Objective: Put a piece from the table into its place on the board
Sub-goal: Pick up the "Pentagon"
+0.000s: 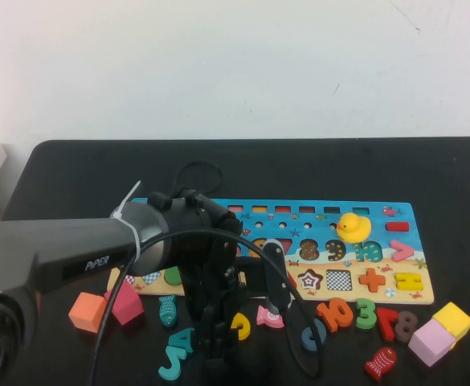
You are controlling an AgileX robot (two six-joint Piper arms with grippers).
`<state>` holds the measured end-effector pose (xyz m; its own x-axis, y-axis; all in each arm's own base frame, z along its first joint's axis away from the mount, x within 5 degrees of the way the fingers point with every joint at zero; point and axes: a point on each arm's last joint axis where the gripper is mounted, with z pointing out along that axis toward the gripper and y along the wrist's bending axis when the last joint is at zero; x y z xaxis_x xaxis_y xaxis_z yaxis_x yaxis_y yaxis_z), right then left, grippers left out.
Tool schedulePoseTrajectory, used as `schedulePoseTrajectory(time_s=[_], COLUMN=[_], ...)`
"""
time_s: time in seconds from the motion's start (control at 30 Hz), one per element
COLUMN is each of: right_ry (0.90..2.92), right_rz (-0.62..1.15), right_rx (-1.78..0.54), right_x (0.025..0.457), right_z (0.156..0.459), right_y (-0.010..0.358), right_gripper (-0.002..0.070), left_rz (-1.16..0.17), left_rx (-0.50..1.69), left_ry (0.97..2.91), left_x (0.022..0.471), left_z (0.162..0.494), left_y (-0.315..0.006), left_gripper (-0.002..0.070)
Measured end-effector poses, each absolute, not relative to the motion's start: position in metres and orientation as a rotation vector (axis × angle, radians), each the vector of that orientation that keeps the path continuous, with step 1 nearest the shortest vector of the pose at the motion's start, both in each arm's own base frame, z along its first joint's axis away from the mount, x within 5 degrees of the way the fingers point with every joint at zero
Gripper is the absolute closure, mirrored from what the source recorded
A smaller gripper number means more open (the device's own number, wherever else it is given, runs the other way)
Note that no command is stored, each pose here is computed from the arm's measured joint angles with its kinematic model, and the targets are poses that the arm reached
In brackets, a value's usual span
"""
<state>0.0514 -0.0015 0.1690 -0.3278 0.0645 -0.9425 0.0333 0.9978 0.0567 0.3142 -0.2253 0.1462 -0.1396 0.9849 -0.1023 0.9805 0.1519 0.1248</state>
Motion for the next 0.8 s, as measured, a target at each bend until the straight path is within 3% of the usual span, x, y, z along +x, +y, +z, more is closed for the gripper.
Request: schedulePoseTrajectory(time_s=[0.53, 0.8], right_ry=[1.905, 1.905], right_rz=[0.032, 0.032], right_rx=[0.07, 0.07], right_x=[0.0514, 0.0514], right_z=[0.169, 0.169], right_y=[-0.0015, -0.0015], right_gripper=[0.0657, 0.0657], left_rz=[0.022, 0.104], left_rx=[1.95, 1.945], left_ry=[2.409, 2.374], left_x=[0.3054, 0.3146], left_z=[0.1461, 0.1547], left_y=[-0.2192, -0.2211], left_gripper=[0.0186, 0.0186])
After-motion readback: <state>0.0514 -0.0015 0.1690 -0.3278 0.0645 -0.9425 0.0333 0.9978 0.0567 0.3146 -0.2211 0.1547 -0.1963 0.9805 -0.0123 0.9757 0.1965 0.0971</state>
